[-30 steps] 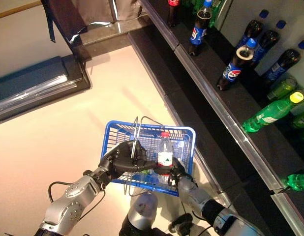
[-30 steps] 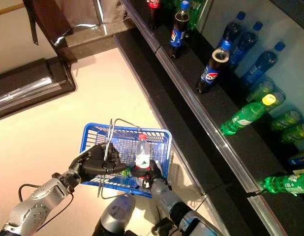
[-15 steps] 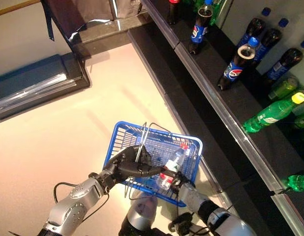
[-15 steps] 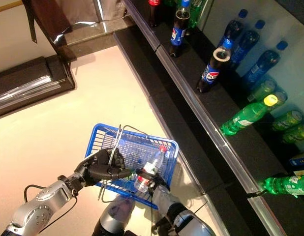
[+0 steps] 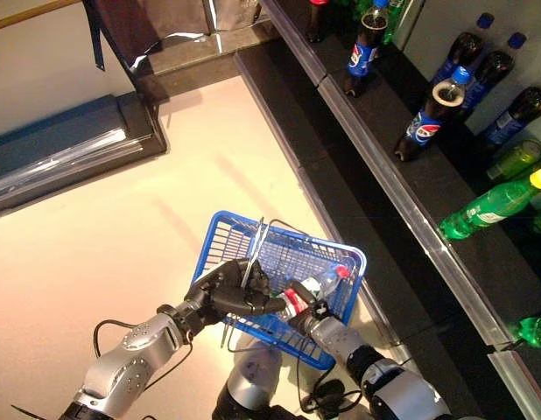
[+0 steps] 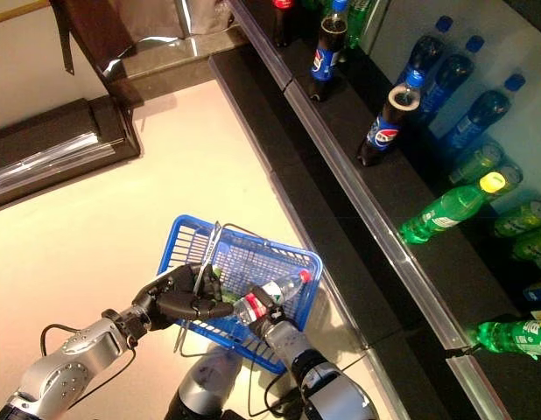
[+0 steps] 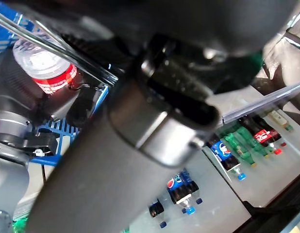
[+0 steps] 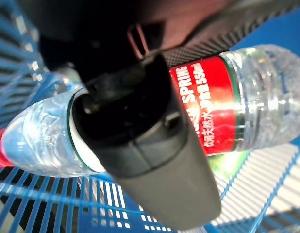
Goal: Pick up the drink and place into the basket.
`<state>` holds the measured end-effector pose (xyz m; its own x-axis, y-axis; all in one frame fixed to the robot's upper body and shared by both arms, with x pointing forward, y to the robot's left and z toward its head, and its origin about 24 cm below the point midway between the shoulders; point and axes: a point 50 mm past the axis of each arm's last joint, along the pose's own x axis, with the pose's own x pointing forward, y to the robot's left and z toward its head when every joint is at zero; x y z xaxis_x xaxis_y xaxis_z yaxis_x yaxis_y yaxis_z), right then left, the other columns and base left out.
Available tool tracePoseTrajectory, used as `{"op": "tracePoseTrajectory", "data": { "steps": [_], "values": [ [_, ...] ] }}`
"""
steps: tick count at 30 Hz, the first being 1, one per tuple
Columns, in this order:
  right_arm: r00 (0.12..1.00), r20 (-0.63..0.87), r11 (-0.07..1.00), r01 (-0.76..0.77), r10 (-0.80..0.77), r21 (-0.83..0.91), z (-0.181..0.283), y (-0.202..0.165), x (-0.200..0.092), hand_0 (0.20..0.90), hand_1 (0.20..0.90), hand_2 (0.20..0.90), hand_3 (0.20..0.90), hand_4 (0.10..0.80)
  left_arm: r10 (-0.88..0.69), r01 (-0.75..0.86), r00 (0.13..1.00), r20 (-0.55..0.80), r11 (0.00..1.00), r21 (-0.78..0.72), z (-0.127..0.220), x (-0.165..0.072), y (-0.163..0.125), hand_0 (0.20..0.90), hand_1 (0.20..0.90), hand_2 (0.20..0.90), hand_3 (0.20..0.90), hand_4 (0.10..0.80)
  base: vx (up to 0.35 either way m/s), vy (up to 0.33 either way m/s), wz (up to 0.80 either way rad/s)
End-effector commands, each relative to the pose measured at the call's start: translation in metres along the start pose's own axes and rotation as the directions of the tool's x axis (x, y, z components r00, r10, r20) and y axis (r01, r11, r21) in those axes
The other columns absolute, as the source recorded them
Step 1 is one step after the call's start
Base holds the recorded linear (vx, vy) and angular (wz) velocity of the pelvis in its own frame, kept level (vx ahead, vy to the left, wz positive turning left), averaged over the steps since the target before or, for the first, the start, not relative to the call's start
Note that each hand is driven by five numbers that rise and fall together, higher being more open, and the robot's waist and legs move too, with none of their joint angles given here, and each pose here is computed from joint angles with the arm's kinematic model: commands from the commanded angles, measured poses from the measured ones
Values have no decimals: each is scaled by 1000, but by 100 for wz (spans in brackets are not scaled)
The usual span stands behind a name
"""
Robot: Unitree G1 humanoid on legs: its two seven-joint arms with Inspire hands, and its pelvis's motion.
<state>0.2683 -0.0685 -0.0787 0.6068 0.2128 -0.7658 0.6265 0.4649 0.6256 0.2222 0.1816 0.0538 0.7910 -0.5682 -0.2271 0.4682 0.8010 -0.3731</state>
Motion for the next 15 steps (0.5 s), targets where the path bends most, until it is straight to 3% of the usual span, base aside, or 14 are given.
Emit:
{"op": "tracePoseTrajectory", "data": {
  "steps": [1,4,5,6,15],
  "values": [
    [988,26,986,-155,154,54,3,46,-5,300,300,300,200,100,-441,388,750,493,897,213,105,-5,-78,300,300,300,200,100,0,0,0],
    [985,45,985,-167,165,39,9,54,-7,300,300,300,200,100,-440,388,748,497,897,211,106,-6,-77,300,300,300,200,100,0,0,0],
    [985,52,985,-168,166,29,12,57,-7,644,644,644,601,501,-440,388,748,496,897,209,106,-6,-77,300,300,300,200,100,0,0,0],
    [984,54,985,-170,168,25,13,58,-7,900,900,900,900,800,-439,388,749,496,898,208,106,-6,-76,300,300,300,200,100,0,0,0],
    [973,81,976,-211,215,-52,23,70,-12,900,900,900,900,800,-436,399,752,494,898,186,108,-4,-77,300,300,300,200,100,0,0,0]
  ]
}}
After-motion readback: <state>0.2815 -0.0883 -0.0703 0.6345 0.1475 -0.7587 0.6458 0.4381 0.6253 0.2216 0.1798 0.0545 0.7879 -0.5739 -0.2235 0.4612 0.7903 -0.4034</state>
